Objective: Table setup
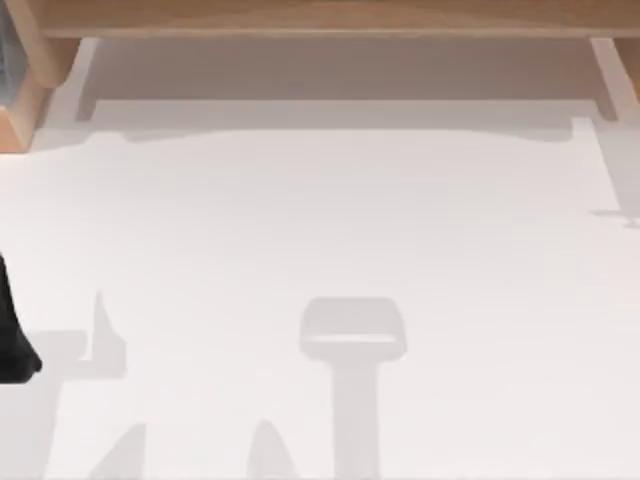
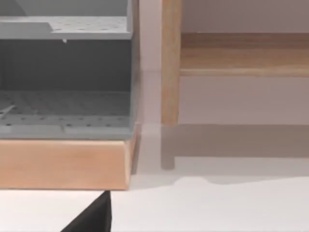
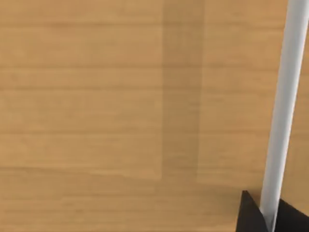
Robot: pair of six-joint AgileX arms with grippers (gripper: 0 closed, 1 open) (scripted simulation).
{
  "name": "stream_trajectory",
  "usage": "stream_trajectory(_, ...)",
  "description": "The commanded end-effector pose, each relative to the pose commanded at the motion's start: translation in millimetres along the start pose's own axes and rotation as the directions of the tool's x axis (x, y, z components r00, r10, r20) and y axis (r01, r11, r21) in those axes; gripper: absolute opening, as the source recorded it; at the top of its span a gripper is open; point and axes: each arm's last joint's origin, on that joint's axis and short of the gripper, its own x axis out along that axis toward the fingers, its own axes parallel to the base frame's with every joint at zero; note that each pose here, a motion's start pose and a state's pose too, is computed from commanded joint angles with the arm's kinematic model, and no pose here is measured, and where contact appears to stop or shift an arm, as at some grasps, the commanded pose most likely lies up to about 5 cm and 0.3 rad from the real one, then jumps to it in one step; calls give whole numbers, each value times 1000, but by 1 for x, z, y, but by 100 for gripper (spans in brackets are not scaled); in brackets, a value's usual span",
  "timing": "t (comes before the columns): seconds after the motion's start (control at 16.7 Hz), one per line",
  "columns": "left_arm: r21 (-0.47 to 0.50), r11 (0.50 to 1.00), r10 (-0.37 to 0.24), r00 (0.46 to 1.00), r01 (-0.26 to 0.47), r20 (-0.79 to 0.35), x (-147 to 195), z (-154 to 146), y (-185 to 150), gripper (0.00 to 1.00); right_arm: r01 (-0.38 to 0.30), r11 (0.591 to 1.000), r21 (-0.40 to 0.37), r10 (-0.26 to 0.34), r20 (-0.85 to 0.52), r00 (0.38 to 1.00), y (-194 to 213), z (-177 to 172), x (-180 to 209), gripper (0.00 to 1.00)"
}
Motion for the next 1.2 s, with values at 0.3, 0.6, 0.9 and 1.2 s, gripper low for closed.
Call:
stream_trajectory(0.3,0,1000,0,1000,0,0,0,0,0,100,-5,1000,3,5,0,1000,1,2,15,0)
stream_trajectory(0.6,0,1000,0,1000,0,0,0,0,0,100,-6,1000,7,6,-2,1000,1,0,31,0)
stream_trajectory(0.9,0,1000,0,1000,0,0,0,0,0,100,-2,1000,5,2,-4,1000,-1,0,71,0)
stream_trajectory(1.2,0,1000,0,1000,0,0,0,0,0,100,-8,1000,9,8,-10,1000,0,-1,74,0)
